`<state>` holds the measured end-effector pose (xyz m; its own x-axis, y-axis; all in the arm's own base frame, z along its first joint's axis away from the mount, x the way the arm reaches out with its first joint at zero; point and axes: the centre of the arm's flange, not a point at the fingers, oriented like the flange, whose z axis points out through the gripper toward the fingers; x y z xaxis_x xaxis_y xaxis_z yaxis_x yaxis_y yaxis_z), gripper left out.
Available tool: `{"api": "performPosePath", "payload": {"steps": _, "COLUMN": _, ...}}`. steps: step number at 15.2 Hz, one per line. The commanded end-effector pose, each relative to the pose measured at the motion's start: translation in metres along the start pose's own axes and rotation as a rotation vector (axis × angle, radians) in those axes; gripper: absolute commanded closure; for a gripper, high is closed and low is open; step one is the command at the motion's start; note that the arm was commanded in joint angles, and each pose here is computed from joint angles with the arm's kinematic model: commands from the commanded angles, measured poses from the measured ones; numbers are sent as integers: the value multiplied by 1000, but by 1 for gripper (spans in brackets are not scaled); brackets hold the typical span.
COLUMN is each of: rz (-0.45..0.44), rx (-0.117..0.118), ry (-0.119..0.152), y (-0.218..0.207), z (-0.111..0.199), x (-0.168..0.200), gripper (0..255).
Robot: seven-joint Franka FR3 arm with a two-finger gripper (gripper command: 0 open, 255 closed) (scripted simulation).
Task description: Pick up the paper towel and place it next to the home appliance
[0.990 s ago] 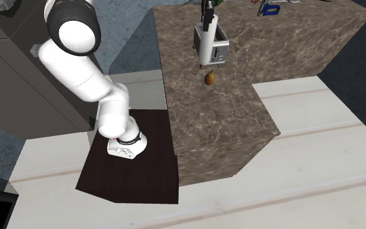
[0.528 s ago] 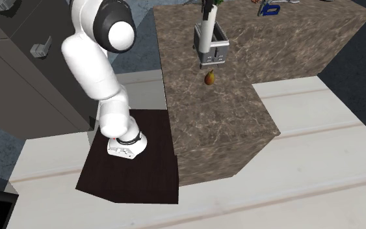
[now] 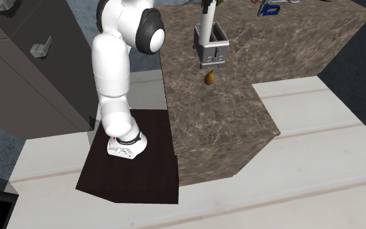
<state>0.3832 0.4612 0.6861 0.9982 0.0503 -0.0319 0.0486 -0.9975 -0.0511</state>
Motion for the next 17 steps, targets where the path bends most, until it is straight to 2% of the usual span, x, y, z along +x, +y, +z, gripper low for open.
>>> {"api": "performPosePath", "payload": {"steps": 1, "rz": 1, "rx": 1, "ry": 1, "y": -1, "z": 8, "x": 1, "gripper": 255}}
{"api": "performPosePath", "payload": {"steps": 17, "rz": 1, "rx": 1, "ry": 1, "y": 3, "z": 92, "x": 4, "gripper": 255}}
